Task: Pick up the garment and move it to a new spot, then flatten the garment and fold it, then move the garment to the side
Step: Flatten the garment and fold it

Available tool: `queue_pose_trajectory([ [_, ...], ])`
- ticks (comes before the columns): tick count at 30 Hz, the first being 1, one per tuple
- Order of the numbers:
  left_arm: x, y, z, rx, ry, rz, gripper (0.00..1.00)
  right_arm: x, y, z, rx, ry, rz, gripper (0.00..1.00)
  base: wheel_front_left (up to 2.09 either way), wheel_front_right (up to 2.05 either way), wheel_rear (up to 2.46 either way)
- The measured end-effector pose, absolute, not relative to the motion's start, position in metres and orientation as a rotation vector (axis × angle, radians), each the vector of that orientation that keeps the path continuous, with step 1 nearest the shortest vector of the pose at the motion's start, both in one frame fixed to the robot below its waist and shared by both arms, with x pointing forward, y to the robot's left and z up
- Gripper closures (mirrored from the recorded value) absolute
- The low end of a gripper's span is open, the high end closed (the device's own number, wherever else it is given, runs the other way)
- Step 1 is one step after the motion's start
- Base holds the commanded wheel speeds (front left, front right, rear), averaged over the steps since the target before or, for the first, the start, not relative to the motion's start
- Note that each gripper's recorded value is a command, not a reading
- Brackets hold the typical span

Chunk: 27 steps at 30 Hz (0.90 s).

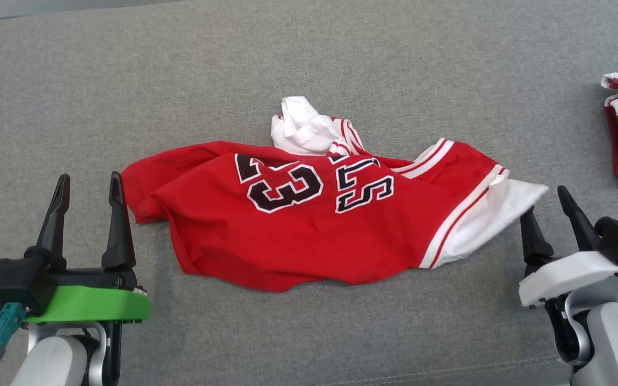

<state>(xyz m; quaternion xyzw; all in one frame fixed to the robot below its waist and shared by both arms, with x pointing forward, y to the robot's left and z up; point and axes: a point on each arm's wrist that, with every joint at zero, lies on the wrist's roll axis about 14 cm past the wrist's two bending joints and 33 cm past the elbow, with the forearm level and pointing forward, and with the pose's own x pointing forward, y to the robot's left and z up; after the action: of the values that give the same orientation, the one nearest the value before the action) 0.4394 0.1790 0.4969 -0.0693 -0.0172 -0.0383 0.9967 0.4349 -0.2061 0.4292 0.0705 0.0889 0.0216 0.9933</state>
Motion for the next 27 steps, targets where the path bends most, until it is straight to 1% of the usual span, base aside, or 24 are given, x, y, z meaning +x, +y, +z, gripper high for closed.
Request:
queue_pose_trajectory([
  [4,0.435,0.180,0.499,-0.137,-0.038,-0.070,0.00,0.424,-0.218,0.442,0.133,0.134,0.009,0.00,0.00,0.00,0.00],
  [8,0.431,0.180,0.501,-0.138,-0.041,-0.065,0.00,0.419,-0.225,0.468,0.109,0.053,-0.010,0.00,0.00,0.00,0.00],
  [18,0.420,0.172,0.510,-0.144,-0.053,-0.081,0.00,0.419,-0.206,0.535,0.081,-0.117,0.044,0.00,0.00,0.00,0.00],
  [27,0.409,0.169,0.508,-0.153,-0.039,-0.089,0.00,0.416,-0.196,0.544,0.085,-0.130,0.069,0.00,0.00,0.00,0.00],
])
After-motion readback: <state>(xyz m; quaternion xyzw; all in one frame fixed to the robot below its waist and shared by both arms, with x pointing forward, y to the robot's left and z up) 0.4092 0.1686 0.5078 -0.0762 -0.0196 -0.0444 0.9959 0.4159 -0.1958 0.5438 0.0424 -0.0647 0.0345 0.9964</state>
